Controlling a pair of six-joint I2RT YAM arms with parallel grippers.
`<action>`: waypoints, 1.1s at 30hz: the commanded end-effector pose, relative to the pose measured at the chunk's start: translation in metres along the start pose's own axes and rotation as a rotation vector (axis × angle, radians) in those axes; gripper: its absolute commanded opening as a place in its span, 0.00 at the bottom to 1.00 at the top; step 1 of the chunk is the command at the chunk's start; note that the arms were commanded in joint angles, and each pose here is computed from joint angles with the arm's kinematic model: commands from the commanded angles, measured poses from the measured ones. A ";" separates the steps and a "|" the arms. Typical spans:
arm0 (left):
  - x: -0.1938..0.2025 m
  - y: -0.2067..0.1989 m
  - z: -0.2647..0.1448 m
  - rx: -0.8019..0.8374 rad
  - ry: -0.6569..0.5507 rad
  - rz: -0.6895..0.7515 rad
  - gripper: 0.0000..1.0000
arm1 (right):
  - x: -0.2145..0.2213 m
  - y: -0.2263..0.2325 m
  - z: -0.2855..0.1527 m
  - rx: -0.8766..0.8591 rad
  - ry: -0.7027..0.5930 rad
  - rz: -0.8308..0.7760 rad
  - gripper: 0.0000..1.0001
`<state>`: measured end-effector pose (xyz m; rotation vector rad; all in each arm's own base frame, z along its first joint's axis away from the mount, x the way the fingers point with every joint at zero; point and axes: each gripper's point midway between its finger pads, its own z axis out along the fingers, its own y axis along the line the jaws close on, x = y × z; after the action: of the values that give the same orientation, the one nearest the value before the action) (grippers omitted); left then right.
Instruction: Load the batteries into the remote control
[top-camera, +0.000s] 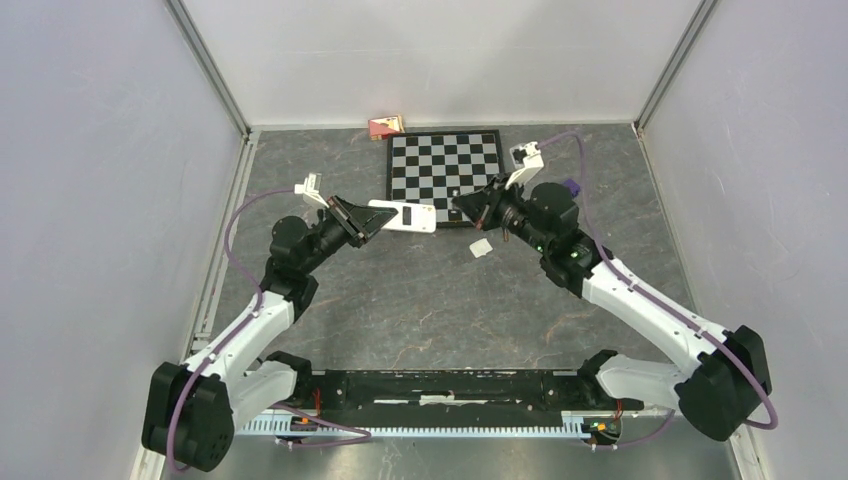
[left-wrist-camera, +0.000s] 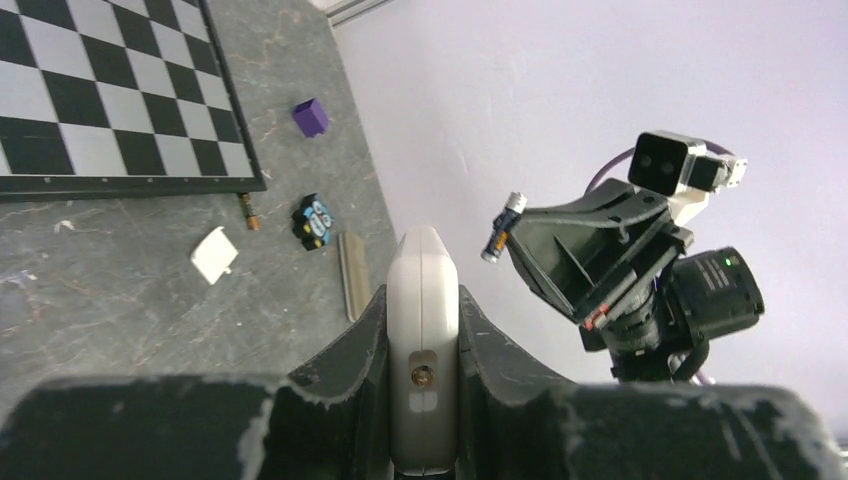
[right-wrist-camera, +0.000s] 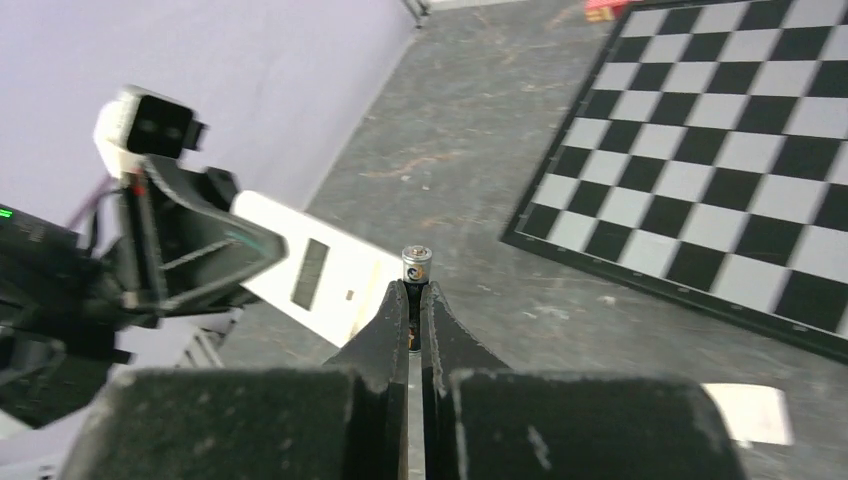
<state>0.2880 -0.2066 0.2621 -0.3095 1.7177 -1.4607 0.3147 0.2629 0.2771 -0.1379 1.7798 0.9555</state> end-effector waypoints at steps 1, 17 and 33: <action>-0.014 -0.045 -0.007 0.158 -0.085 -0.053 0.02 | -0.041 0.036 0.000 0.039 -0.168 0.106 0.00; -0.026 -0.068 -0.020 0.265 -0.172 -0.245 0.02 | -0.033 0.094 0.015 0.115 -0.130 -0.113 0.00; -0.031 -0.085 -0.020 0.329 -0.158 -0.290 0.02 | -0.021 0.103 0.021 0.107 -0.105 -0.165 0.04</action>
<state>0.2754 -0.1977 0.3146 -0.5692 1.4412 -1.7590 0.2849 0.3358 0.3303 -0.1650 1.7280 0.7251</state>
